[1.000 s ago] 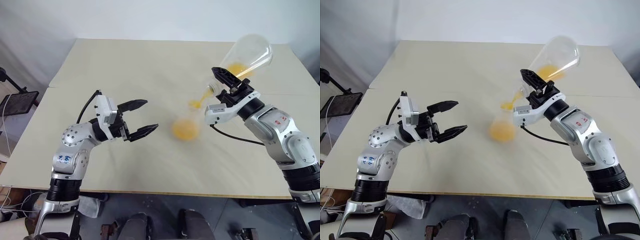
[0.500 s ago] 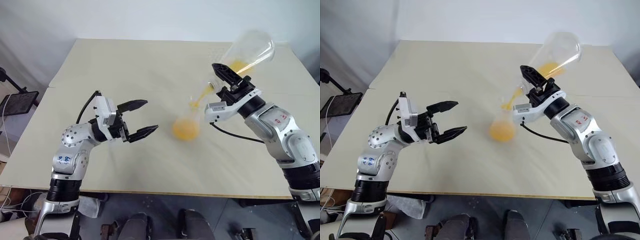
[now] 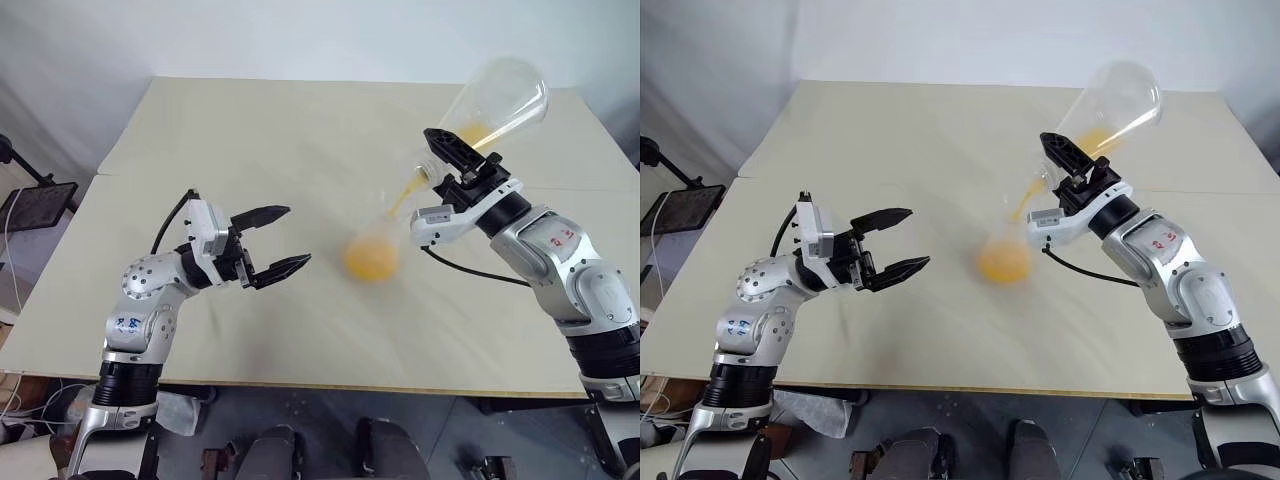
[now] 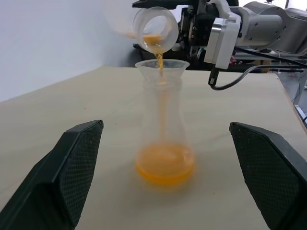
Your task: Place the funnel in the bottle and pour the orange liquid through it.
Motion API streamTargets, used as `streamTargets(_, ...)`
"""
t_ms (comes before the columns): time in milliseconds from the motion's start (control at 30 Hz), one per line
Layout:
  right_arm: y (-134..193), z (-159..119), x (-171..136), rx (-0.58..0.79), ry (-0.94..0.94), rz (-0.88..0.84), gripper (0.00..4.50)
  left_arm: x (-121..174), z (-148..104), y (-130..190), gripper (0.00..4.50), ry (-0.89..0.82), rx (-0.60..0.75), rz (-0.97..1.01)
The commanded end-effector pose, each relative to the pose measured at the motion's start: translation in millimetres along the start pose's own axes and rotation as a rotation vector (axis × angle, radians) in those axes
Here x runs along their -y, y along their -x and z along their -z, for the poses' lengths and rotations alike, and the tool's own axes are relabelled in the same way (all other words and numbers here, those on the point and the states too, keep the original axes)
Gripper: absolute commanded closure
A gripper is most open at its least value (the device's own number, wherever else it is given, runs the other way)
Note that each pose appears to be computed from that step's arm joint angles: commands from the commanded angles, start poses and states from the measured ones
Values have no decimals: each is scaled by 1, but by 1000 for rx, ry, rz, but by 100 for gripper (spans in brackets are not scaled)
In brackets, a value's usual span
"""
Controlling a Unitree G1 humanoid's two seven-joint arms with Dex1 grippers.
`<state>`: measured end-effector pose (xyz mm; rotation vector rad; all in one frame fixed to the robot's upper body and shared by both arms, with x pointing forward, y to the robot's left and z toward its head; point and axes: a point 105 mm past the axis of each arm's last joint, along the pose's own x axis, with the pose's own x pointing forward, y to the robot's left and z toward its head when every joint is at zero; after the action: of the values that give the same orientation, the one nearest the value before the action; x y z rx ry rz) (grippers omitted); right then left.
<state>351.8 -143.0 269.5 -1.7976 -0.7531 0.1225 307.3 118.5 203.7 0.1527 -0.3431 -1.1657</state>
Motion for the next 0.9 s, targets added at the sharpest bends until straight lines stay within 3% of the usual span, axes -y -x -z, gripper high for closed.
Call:
streamTargets(33, 1, 6, 20, -3, 45, 66, 204, -1, -10, 2, 0, -37, 31, 0)
streamTargets(900, 3, 5, 14, 7, 80, 50, 204, -2, -8, 3, 0, -38, 37, -6)
